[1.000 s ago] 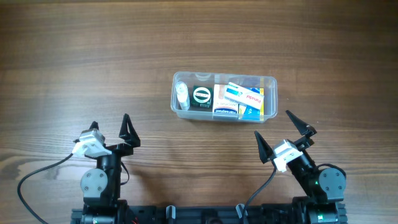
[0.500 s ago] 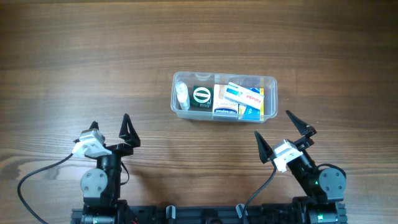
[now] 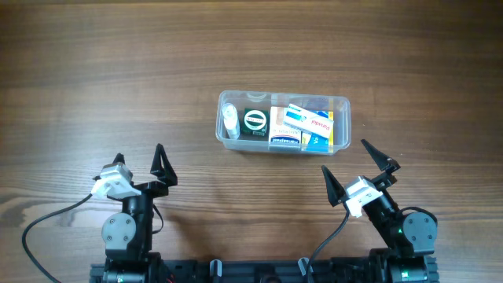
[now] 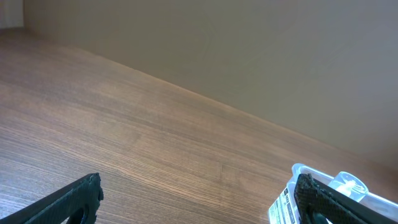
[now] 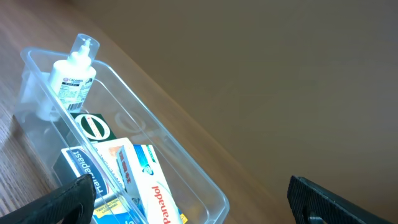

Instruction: Pack container

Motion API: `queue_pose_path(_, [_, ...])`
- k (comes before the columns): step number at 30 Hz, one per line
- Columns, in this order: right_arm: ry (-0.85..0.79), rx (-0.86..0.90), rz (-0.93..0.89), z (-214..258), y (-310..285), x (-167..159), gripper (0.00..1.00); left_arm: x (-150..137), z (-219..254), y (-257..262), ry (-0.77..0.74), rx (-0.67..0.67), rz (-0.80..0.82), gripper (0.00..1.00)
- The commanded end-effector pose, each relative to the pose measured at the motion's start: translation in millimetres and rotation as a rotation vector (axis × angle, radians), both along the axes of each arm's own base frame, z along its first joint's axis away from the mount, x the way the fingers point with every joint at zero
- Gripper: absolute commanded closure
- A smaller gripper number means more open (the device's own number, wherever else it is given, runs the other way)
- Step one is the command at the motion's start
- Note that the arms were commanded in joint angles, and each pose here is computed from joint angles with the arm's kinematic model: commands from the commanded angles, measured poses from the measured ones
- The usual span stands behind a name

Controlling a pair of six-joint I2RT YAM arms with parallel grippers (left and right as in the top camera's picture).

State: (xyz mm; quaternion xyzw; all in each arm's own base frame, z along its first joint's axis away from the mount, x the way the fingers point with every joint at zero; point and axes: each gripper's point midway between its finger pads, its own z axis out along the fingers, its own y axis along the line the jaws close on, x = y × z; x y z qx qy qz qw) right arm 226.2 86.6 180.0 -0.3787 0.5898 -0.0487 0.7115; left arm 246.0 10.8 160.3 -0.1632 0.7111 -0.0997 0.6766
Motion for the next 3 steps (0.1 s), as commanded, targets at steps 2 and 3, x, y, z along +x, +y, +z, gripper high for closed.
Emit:
queue_pose_path(2, [-0.012,-0.005,0.004,1.5,0.8,-0.7,0.0,0.0,-0.4,-3.0,-0.002,0.019,-0.017,0.0])
queue_pose_path(3, [-0.012,-0.005,0.004,1.5,0.8,-0.7,0.0,0.0,-0.4,-3.0,-0.002,0.019,-0.017,0.0])
